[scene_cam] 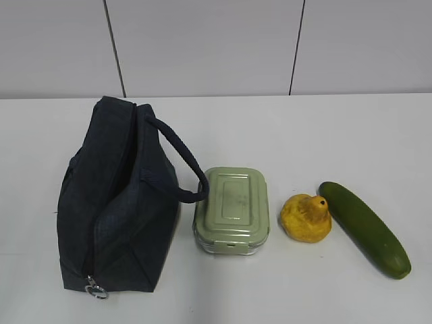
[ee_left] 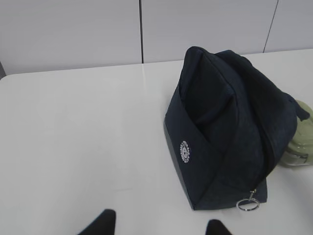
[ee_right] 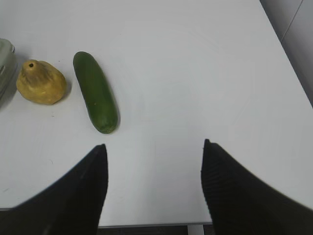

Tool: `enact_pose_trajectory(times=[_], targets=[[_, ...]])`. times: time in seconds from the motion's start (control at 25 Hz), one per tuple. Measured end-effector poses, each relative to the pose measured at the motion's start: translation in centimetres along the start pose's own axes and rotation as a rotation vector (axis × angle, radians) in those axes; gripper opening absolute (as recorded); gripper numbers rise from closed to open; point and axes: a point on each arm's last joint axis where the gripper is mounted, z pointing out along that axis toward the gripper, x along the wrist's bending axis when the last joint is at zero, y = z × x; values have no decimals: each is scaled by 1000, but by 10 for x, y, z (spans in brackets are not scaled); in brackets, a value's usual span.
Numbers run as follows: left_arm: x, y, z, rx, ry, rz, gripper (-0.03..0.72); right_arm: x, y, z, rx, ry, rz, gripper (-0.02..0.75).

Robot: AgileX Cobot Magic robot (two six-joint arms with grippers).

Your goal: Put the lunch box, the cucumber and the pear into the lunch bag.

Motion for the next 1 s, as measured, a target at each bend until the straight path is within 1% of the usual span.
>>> enact_pose_trajectory(times=[0.28,0.4,0.52,0.6,0.72,0.8,0.88,1.0], targets=[[-3,0,0,-4,-32,-14,342,0,0,0,0,0,0,475],[-6,3,-1,-12,-81,-28,342,0,0,0,0,5,-3,475],[-4,19,-1,6,-84,-28,342,-1,5,-4,-14,25,-14,475],[-5,36,3,9,-113,-53,342,-1,14,-4,7,28,-22,475],[-10,64,20,-1,-202,-135,342,2,30,2,27,43,-33,475],[-11,78,38,21,-251,-170,342,4,42,8,26,53,-36,474],[-13,93,61,51,-317,-173,342,8,54,16,42,71,-38,461],[-12,112,94,102,-356,-173,342,14,69,31,76,96,-37,426]])
